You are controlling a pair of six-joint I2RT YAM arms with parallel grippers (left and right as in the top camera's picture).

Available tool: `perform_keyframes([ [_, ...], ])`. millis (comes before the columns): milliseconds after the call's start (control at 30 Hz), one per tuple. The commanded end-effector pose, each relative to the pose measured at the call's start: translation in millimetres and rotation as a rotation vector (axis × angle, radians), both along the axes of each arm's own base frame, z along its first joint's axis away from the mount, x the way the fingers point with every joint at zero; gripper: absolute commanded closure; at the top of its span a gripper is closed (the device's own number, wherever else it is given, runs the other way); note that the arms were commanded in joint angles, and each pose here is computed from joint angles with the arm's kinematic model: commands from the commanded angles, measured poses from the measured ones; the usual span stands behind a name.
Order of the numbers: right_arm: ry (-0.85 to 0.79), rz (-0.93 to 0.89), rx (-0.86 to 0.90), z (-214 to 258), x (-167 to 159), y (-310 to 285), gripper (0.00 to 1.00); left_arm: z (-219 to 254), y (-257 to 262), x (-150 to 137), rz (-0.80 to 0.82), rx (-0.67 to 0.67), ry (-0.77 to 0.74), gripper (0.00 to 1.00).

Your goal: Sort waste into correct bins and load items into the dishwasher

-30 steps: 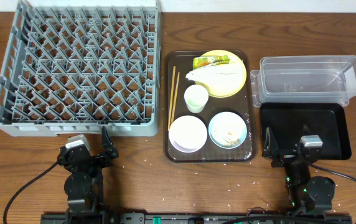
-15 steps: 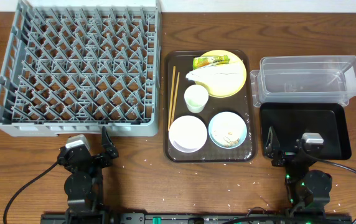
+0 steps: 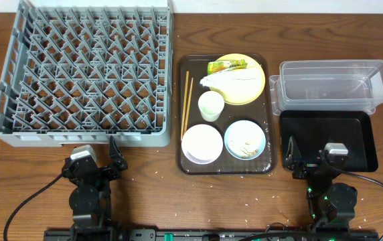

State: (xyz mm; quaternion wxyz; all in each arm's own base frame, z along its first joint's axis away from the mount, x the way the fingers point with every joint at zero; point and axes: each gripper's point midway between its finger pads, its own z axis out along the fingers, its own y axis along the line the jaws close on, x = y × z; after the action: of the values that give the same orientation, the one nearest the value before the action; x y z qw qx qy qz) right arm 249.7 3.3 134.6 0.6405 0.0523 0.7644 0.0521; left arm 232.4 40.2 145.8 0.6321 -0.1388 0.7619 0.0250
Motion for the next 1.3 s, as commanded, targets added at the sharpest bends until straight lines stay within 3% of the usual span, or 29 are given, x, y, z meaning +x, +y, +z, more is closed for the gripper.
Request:
perform_keyframes([
  [0, 0.003, -0.014, 0.01, -1, 0, -2, 0.01, -14, 2, -1, 0.009, -0.002, 0.033, 0.05],
  [733, -0.002, -0.026, 0.005, 0, 0, -4, 0.01, -14, 2, -1, 0.009, -0.003, 0.033, 0.05],
  [1000, -0.286, 0.093, 0.015, 77, 0, 16, 0.01, -14, 2, -1, 0.009, -0.002, 0.033, 0.05],
  [1267, -0.402, 0.216, -0.035, 175, -6, 37, 0.01, -14, 2, -1, 0.009, -0.003, 0.033, 0.05],
])
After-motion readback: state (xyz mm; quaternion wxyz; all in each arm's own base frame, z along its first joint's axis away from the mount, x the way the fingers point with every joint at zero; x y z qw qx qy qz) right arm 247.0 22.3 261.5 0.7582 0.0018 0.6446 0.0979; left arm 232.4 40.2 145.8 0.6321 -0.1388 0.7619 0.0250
